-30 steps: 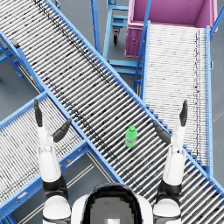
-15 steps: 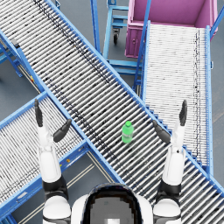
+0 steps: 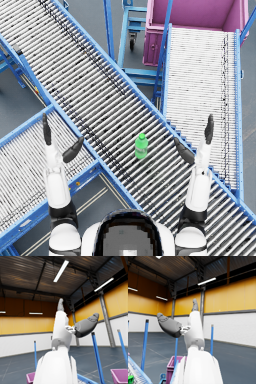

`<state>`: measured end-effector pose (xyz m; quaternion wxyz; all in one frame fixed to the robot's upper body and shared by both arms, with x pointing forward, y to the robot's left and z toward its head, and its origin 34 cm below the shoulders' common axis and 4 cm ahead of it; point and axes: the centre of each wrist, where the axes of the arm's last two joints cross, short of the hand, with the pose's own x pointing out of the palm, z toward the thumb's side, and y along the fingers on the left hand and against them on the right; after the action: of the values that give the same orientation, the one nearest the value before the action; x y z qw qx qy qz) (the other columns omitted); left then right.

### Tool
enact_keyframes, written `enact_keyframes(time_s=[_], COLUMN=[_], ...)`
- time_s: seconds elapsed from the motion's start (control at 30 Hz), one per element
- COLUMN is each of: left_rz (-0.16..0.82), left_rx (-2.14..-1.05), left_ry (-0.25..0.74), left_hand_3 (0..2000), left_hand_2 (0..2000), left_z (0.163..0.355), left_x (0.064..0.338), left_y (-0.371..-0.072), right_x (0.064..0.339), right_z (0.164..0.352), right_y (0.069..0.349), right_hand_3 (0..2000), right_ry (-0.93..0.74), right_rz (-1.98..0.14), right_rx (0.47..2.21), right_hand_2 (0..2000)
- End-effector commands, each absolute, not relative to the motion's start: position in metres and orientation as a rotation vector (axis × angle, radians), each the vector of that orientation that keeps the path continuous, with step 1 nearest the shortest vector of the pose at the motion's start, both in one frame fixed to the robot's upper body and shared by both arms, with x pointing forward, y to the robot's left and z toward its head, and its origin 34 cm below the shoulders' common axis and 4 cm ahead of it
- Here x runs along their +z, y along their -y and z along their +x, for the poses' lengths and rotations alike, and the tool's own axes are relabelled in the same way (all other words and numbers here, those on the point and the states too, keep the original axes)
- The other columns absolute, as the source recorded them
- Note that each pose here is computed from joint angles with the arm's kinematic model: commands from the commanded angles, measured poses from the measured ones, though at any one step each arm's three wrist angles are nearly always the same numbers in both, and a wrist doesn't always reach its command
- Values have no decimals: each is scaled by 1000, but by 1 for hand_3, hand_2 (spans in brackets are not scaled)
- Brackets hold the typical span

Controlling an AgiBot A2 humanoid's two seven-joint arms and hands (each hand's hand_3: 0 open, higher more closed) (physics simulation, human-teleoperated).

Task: Pick up the oil and place it on the left assembly line, put the cola on the right, and keep Sprite still

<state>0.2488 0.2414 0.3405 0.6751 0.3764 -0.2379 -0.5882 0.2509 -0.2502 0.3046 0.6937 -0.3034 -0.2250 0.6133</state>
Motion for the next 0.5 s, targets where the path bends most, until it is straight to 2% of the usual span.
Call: enact_keyframes(time_s=[0.03,0.4,0.5], left_rz=[851,835,859], left_rx=[-1339,-1337,-1327], left_ry=[537,529,550], left_hand_3=[0,0,0], left_hand_2=[0,0,0], left_z=[250,249,248], left_x=[341,336,344], left_y=[-237,-239,-238], right_x=[306,301,310], right_z=[251,252,252], right_y=[251,250,251], right_hand_3=[0,0,0], right_ry=[504,496,515], right_rz=[-680,-662,-689], right_rx=[1366,1370,1362], right_hand_2=[0,0,0])
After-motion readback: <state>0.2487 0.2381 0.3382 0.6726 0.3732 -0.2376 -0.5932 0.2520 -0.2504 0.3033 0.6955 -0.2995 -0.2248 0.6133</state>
